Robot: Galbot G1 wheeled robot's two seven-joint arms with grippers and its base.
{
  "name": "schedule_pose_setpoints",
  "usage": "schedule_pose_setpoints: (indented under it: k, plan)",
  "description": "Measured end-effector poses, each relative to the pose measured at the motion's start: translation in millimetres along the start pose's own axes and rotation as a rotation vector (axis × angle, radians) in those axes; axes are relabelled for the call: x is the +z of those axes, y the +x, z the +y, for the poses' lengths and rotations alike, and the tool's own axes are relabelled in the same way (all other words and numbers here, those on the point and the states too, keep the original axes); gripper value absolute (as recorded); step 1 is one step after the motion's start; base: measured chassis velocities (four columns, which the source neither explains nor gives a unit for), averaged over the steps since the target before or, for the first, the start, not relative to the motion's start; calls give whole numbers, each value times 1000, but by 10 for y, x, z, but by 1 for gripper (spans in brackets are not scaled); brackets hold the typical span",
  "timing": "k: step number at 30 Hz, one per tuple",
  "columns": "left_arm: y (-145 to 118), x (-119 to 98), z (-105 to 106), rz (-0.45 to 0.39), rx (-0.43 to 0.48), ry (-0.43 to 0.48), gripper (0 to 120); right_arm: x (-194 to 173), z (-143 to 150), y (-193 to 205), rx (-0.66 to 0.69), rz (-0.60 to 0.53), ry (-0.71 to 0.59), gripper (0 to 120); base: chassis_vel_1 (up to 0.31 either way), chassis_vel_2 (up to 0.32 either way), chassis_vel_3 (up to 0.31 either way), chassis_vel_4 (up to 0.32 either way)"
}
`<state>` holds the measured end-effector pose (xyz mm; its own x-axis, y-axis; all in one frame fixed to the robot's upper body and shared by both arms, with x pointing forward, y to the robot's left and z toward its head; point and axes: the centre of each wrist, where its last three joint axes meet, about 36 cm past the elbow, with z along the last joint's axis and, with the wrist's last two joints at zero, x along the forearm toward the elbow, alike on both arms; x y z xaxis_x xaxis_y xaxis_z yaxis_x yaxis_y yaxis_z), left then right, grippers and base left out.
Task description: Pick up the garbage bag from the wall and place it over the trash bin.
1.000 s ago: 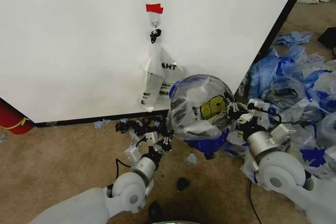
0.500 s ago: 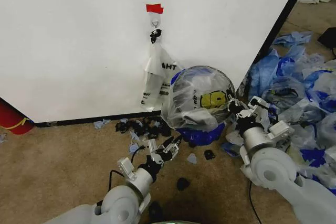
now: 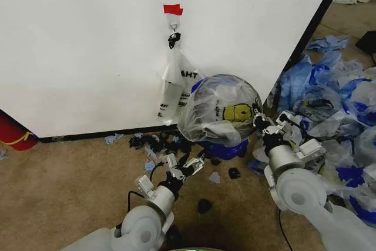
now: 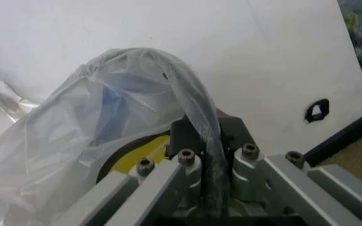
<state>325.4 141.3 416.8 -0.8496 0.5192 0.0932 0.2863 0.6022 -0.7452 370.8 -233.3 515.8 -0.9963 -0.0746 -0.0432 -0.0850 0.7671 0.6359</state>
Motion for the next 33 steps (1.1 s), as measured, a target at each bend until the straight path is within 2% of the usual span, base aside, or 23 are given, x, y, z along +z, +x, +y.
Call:
schedule_pose_setpoints:
  k: [8,15,27,33]
  plan:
    - [56,5,13,11,-13,46,100,15,-40,16,-8,-1,32,0,0,0,0,0]
    - [125,-90,-84,1,41,118,100,35,-49,26,-10,3,41,0,0,0,0,0]
    - [82,65,-291,33,66,181,100,2,9,48,-27,-5,37,0,0,0,0,0]
    - [23,141,-277,21,59,170,100,-3,14,53,-30,-8,43,0,0,0,0,0]
